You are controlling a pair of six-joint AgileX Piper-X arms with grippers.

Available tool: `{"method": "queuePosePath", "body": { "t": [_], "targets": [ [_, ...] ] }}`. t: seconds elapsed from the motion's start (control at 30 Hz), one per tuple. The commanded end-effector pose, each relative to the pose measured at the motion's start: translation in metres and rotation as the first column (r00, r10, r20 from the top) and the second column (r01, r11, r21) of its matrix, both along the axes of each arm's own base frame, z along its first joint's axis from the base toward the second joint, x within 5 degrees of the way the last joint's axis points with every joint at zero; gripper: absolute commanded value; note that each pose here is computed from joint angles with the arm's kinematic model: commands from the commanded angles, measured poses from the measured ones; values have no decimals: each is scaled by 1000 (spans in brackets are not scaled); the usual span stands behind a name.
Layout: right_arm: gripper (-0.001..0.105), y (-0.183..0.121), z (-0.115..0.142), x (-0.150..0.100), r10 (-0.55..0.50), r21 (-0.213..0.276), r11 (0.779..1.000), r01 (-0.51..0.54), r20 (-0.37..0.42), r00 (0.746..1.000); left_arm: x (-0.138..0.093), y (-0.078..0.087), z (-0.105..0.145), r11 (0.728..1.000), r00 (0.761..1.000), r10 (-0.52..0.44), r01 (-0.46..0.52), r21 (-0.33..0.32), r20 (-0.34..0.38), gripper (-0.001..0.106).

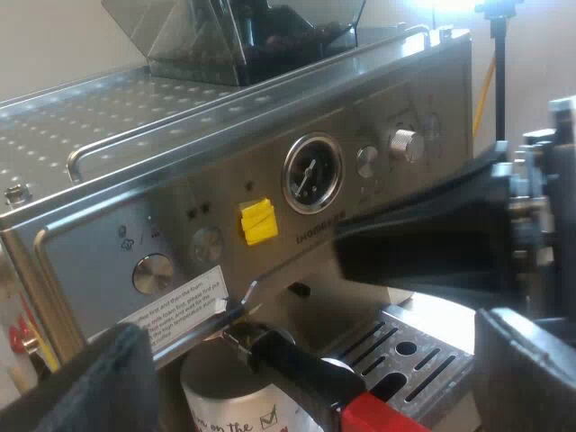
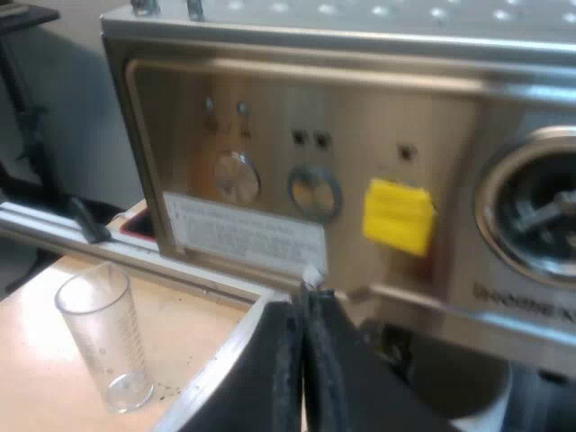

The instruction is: Place mug into machine

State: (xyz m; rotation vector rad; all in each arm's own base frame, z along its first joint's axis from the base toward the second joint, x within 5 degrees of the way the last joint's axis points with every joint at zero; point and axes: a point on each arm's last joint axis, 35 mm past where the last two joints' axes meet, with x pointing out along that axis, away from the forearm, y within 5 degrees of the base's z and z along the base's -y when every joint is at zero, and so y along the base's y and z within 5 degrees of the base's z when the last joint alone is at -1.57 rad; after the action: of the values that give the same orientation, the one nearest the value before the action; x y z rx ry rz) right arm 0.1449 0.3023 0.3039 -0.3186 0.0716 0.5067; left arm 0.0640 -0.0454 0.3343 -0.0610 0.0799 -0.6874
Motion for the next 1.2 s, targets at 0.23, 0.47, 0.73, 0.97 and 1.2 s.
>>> {"method": "queuePosePath", "body": {
  "t": [0.23,0.47,0.73,0.97,1.2],
  "targets": [
    [0,15,8,24,-46,-8,999,46,30,998,-2,1,3,1000,1000,-9,9,-4,5,73],
    [0,15,-3,39,-83,-33,996,84,21,996,-2,1,0,1000,1000,-9,9,9,-17,73],
    [0,11,-4,52,-145,-14,989,145,33,989,-2,1,0,1000,1000,-9,9,9,-17,73],
    [0,2,-5,68,-184,1,983,184,37,982,-2,1,0,1000,1000,-9,9,9,-17,73],
    [0,-3,-5,75,-221,9,975,221,42,974,-2,1,0,1000,1000,-9,9,9,-17,73]
  ]
}}
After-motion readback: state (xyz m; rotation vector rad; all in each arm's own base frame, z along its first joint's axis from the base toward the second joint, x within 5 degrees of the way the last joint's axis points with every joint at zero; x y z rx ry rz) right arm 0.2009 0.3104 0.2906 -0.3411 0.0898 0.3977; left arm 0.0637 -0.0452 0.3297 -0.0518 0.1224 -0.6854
